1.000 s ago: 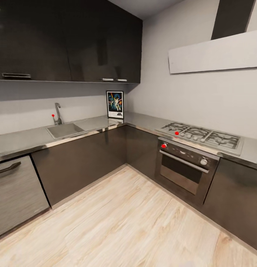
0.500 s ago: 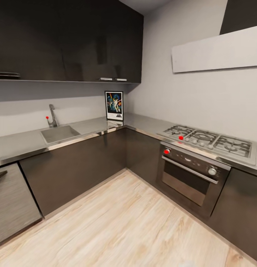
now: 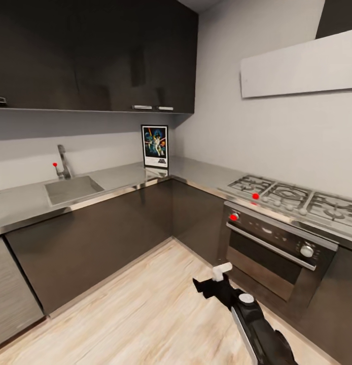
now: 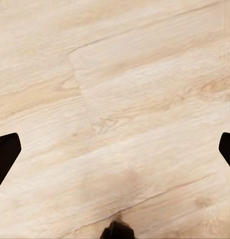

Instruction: Pick up the poster from the kitchen countertop and hang it on one of the wall nails in the kitchen.

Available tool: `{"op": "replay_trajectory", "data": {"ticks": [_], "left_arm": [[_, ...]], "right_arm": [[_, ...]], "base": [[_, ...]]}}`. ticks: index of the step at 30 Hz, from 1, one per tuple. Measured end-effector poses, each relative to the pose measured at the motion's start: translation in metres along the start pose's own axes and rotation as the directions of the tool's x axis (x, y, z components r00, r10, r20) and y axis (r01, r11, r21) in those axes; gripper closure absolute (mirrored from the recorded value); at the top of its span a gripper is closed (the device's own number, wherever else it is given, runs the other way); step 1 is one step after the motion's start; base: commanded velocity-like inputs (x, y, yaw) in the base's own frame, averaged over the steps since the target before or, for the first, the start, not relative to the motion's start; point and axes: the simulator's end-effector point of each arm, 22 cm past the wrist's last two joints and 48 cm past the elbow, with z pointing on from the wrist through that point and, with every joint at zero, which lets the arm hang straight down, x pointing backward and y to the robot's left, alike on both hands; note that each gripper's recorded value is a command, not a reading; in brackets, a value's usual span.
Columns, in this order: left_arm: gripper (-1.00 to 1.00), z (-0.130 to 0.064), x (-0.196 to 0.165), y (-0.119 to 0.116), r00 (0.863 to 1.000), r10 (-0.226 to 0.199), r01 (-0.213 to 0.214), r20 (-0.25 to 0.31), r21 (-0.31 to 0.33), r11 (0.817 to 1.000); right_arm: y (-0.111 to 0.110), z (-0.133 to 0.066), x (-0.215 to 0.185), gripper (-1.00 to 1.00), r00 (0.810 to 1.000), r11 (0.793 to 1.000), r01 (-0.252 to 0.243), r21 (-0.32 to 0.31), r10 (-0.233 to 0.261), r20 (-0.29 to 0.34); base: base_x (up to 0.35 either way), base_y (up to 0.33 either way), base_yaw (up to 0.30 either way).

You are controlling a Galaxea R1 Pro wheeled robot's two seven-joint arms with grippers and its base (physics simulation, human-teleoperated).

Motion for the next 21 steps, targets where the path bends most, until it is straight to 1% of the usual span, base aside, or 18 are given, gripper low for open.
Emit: {"op": "replay_trajectory", "data": {"ticks": [3, 4, 10, 14, 17, 19, 20, 21], "left_arm": [[-1.0, 0.0, 0.007, 0.007, 0.999, -0.04, 0.04, -0.005, -0.012, 0.999], [-1.0, 0.0, 0.009, 0.009, 0.998, -0.056, 0.056, -0.007, -0.016, 0.998], [-1.0, 0.0, 0.013, 0.013, 0.997, -0.081, 0.08, -0.008, -0.024, 0.996], [-1.0, 0.0, 0.014, 0.014, 0.996, -0.084, 0.084, -0.009, -0.026, 0.996], [-1.0, 0.0, 0.018, 0.014, 0.996, -0.085, 0.085, -0.018, -0.027, 0.996], [-1.0, -0.001, 0.027, 0.014, 0.996, -0.086, 0.085, -0.035, -0.026, 0.996], [-1.0, -0.002, 0.037, 0.013, 0.995, -0.087, 0.086, -0.056, -0.022, 0.996], [-1.0, -0.002, 0.041, 0.012, 0.994, -0.087, 0.086, -0.065, -0.017, 0.996]], "right_arm": [[0.005, 0.006, -0.053, -1.0, 1.0, 0.999, 0.003, -0.05, -0.002, 0.026], [0.006, 0.007, -0.082, -1.0, 0.999, 0.997, -0.001, -0.071, 0.004, 0.037], [0.006, 0.009, -0.163, -1.0, 0.997, 0.993, -0.013, -0.117, 0.022, 0.079], [0.003, 0.012, -0.198, -1.0, 0.996, 0.992, -0.011, -0.124, 0.022, 0.084], [0.0, 0.015, -0.214, -1.0, 0.996, 0.992, -0.009, -0.124, 0.019, 0.084], [-0.002, 0.017, -0.223, -1.0, 0.996, 0.992, -0.007, -0.123, 0.017, 0.083], [-0.004, 0.019, -0.231, -1.0, 0.997, 0.993, -0.006, -0.121, 0.016, 0.081], [-0.005, 0.02, -0.235, -1.0, 0.997, 0.993, -0.005, -0.12, 0.015, 0.08]], "base": [[0.338, 0.0, 0.0], [0.338, 0.0, 0.0], [0.338, 0.0, 0.0], [0.338, 0.0, 0.0], [0.338, 0.0, 0.0], [0.338, 0.0, 0.0], [0.338, 0.0, 0.0], [0.338, 0.0, 0.0]]}}
